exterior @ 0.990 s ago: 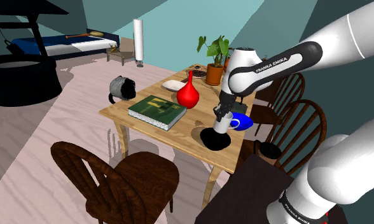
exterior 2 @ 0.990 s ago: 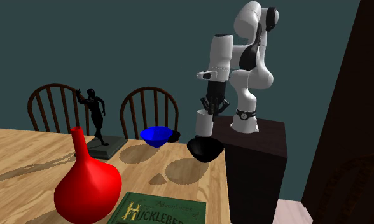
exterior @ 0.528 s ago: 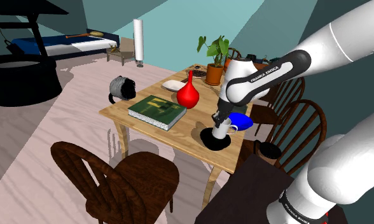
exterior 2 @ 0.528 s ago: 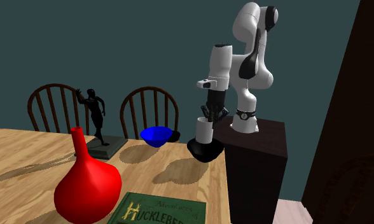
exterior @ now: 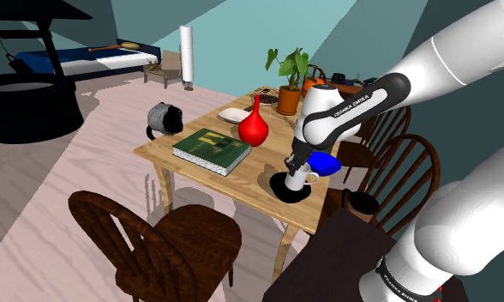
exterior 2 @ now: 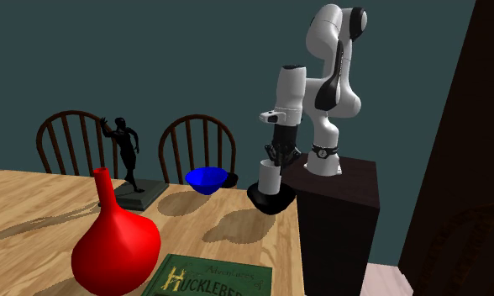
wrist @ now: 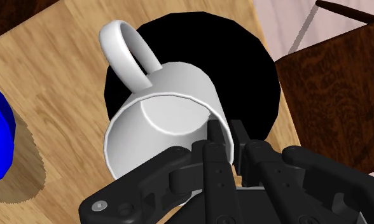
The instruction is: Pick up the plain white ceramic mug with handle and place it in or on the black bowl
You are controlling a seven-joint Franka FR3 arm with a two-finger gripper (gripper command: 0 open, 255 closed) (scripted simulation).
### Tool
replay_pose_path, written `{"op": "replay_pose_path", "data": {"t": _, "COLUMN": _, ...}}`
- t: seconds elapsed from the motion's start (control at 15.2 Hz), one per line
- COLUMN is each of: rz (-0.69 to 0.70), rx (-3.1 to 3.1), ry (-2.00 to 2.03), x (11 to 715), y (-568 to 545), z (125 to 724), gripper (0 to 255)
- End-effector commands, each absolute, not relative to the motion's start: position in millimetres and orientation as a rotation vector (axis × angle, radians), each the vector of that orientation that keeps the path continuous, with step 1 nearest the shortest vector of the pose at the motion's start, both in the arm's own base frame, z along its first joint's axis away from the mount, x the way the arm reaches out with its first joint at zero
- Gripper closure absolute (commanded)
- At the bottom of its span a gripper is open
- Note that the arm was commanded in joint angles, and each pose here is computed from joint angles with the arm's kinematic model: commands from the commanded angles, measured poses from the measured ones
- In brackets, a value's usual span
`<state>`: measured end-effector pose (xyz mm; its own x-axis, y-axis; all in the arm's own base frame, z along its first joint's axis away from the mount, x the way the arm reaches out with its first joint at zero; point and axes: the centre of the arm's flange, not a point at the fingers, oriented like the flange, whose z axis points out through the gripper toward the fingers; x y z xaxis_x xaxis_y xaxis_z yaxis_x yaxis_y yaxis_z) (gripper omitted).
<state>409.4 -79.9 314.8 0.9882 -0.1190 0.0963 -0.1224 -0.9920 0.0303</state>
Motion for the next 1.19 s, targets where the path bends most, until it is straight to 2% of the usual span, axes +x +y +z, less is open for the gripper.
{"op": "replay_pose_path", "data": {"t": 0.0, "rz": 0.147, "rx": 3.096, "ry": -0.188, "x": 410, "y": -80, "z": 315, "gripper": 255}}
{"op": "replay_pose_path", "data": {"t": 0.07, "rz": 0.147, "rx": 3.096, "ry": -0.188, "x": 410, "y": -80, "z": 315, "gripper": 255}}
{"op": "replay_pose_path", "data": {"t": 0.13, "rz": 0.147, "rx": 3.096, "ry": -0.188, "x": 409, "y": -80, "z": 315, "gripper": 0}}
{"op": "replay_pose_path", "data": {"t": 0.46, "rz": 0.147, "rx": 3.096, "ry": -0.188, "x": 409, "y": -80, "z": 315, "gripper": 0}}
{"op": "replay_pose_path", "data": {"t": 0.73, "rz": 0.147, "rx": 3.096, "ry": -0.188, "x": 405, "y": -78, "z": 364, "gripper": 0}}
{"op": "replay_pose_path", "data": {"t": 1.12, "rz": 0.147, "rx": 3.096, "ry": -0.188, "x": 405, "y": -78, "z": 364, "gripper": 0}}
